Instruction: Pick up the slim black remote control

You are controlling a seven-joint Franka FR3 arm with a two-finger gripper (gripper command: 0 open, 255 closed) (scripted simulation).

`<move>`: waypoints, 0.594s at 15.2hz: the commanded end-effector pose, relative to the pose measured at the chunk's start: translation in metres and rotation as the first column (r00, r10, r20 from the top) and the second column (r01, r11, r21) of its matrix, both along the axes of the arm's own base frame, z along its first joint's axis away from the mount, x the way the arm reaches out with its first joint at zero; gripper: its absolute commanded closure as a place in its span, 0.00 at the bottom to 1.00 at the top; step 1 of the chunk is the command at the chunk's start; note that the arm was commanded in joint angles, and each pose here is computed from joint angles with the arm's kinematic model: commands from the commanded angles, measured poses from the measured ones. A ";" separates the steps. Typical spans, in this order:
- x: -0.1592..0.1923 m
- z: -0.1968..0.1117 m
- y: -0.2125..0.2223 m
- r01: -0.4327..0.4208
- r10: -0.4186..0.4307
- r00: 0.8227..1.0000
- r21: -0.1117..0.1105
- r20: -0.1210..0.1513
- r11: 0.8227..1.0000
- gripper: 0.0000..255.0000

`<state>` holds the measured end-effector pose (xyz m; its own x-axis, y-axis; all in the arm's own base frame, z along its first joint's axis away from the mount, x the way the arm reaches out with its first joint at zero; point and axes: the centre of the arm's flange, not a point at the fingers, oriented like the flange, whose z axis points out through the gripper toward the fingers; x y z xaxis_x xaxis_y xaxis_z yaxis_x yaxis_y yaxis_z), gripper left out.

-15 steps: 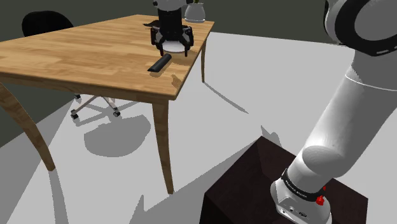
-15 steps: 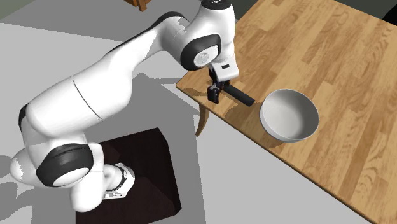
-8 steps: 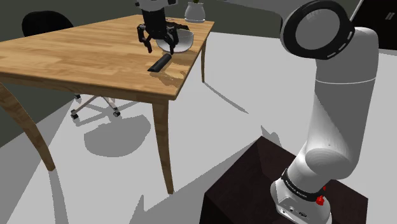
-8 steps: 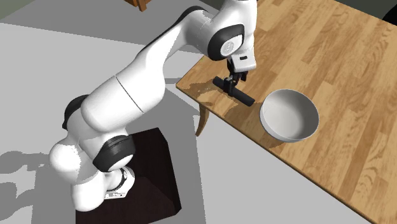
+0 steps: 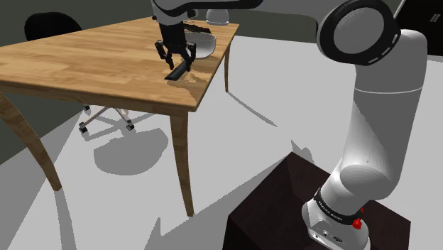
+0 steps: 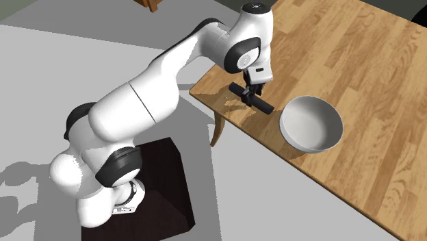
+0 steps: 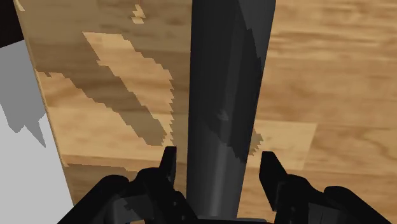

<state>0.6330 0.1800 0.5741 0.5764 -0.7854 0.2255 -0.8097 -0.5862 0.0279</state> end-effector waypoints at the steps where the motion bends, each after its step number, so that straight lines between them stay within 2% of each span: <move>1: 0.000 -0.002 -0.001 0.001 -0.001 1.000 -0.002 -0.004 1.000 1.00; 9: 0.000 -0.003 0.000 0.001 -0.001 1.000 -0.002 -0.004 1.000 1.00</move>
<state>0.6314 0.1813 0.5766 0.5742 -0.7859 0.2293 -0.8102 -0.5857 0.0216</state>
